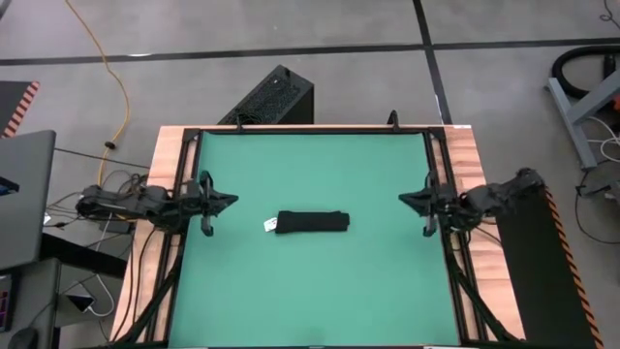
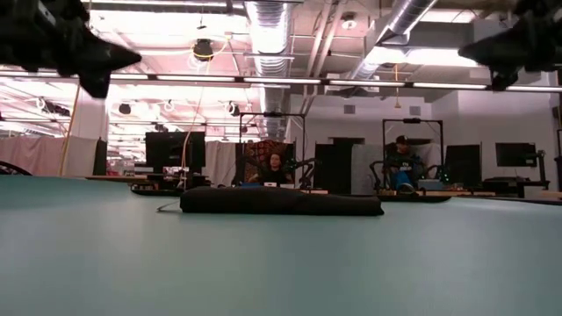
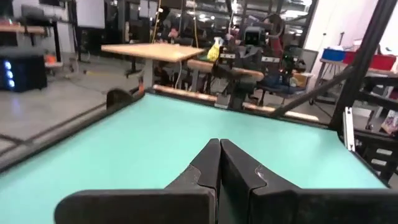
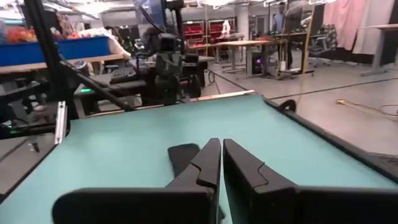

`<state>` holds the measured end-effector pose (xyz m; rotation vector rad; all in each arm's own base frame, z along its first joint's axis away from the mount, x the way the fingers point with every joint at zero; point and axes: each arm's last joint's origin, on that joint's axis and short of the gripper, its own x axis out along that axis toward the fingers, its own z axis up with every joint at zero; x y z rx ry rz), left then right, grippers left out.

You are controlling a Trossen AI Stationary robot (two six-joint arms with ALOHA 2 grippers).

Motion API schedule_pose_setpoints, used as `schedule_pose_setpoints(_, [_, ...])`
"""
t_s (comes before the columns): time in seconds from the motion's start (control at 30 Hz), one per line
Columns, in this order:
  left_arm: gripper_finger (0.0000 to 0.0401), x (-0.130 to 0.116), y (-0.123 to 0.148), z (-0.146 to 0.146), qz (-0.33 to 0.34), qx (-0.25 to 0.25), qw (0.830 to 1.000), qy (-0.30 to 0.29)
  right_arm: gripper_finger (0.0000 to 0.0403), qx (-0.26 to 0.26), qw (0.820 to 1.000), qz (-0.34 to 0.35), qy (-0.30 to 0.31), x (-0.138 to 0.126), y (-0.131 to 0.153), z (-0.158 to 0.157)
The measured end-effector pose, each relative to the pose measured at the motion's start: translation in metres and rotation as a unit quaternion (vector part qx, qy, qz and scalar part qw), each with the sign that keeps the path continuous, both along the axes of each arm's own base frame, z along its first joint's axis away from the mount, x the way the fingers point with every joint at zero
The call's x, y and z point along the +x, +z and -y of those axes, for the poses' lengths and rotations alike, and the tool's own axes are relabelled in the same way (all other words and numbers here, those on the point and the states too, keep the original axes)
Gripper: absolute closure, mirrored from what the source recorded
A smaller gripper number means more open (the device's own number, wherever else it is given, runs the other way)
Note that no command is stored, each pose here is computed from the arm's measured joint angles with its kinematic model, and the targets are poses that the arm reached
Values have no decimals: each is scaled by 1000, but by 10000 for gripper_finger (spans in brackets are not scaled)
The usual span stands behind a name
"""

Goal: Roll towel into tight, uniform cylinder
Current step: Return to Home Position

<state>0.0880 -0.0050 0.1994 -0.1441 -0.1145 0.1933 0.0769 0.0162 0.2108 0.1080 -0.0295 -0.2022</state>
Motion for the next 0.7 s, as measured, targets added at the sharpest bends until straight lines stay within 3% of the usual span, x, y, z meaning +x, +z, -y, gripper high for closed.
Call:
schedule_pose_setpoints(0.2, [401,7,-25,1,-7,-17,1000,-4,363,-15,1000,24,9,12,-35,-8])
schedule_pose_setpoints(0.43, [401,8,-22,6,4,20,996,-86,363,-40,999,20,20,13,-37,-10])
schedule_pose_setpoints(0.7, [401,7,-25,1,-8,6,1000,4,363,-57,998,18,14,13,-37,-9])
